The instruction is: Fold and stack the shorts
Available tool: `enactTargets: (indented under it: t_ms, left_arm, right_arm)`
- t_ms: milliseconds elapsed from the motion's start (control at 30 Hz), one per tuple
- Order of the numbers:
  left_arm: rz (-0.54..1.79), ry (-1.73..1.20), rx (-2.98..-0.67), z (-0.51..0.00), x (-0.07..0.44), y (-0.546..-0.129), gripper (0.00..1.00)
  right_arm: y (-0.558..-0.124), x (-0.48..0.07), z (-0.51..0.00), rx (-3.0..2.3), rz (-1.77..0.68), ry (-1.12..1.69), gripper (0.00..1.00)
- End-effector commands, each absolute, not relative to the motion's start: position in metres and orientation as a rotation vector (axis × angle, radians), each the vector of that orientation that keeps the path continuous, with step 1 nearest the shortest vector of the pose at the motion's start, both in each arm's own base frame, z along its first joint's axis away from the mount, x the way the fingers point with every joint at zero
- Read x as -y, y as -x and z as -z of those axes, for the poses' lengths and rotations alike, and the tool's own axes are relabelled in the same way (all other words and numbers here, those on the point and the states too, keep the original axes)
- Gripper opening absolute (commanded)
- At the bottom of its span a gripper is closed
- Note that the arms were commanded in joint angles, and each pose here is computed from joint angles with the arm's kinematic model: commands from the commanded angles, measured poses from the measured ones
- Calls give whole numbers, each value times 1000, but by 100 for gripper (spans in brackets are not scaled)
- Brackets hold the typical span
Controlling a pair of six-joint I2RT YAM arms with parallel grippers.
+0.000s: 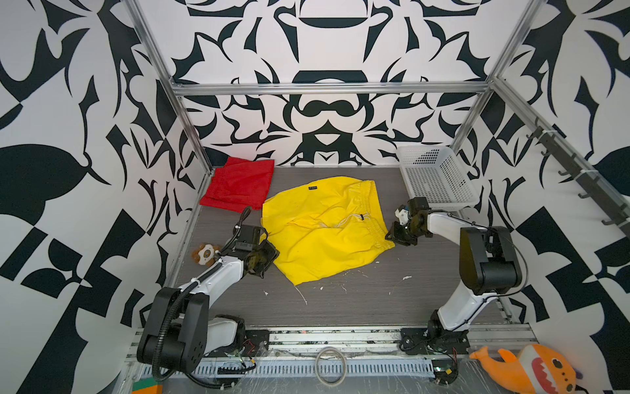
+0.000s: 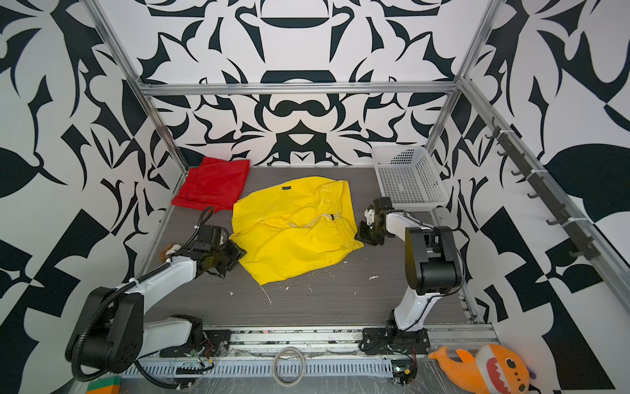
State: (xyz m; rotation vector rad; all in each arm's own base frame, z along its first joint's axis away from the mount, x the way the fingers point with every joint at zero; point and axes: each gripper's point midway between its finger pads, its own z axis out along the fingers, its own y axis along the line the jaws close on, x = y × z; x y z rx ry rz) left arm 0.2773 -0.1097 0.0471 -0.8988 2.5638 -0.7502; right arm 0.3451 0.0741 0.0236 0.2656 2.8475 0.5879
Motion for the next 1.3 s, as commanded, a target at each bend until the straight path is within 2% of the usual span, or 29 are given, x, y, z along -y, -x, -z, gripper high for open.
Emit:
enactTargets:
  t_ms: [0, 67, 200, 333, 400, 500, 600, 633, 667, 700, 767, 833, 900, 967, 1200, 1267]
  left_arm:
    - [724, 769, -2526, -85, 110, -300, 20]
    - [667, 687, -2523, -110, 106, -305, 12]
    - [573, 529, -2471, -170, 97, -311, 5]
    - [487, 376, -2425, -224, 93, -324, 5]
    - [455, 292, -2450, -236, 96, -335, 6]
    - [407, 197, -2602, -208, 108, -358, 8]
    - [300, 132, -2782, -170, 110, -368, 26]
    - [257, 124, -2829, -159, 108, -369, 35]
    - [231, 115, -2857, -150, 106, -370, 48]
    - [208, 119, -2866, -144, 104, -371, 56]
    - [214, 120, -2864, -140, 104, -369, 70]
    - [223, 133, -2850, -142, 102, -363, 78]
    - [247, 166, -2837, -143, 98, -354, 82]
    - [299, 220, -2831, -139, 93, -340, 84]
    - [509, 463, -2768, -125, 76, -295, 84]
    - [569, 456, -2739, -129, 82, -289, 84]
  right_arm:
    - [-324, -79, -26, -2878, -633, -290, 12]
    - [-322, -83, -40, -2837, -674, -284, 0]
    - [-321, -91, -81, -2726, -751, -269, 0]
    - [-313, -95, -124, -2626, -773, -241, 0]
    - [-308, -95, -135, -2598, -779, -243, 0]
    - [-299, -96, -136, -2605, -766, -244, 0]
    - [-291, -96, -129, -2639, -729, -238, 0]
    - [-288, -97, -127, -2651, -714, -235, 6]
    - [-286, -98, -125, -2660, -700, -231, 13]
    - [-284, -99, -123, -2668, -689, -231, 20]
    - [-280, -103, -116, -2692, -665, -234, 37]
    - [-273, -111, -106, -2734, -654, -227, 50]
    - [-268, -120, -97, -2758, -659, -209, 58]
    - [-263, -127, -87, -2770, -710, -214, 62]
    - [-263, -136, -59, -2799, -802, -290, 64]
    - [-262, -139, -53, -2816, -828, -330, 64]
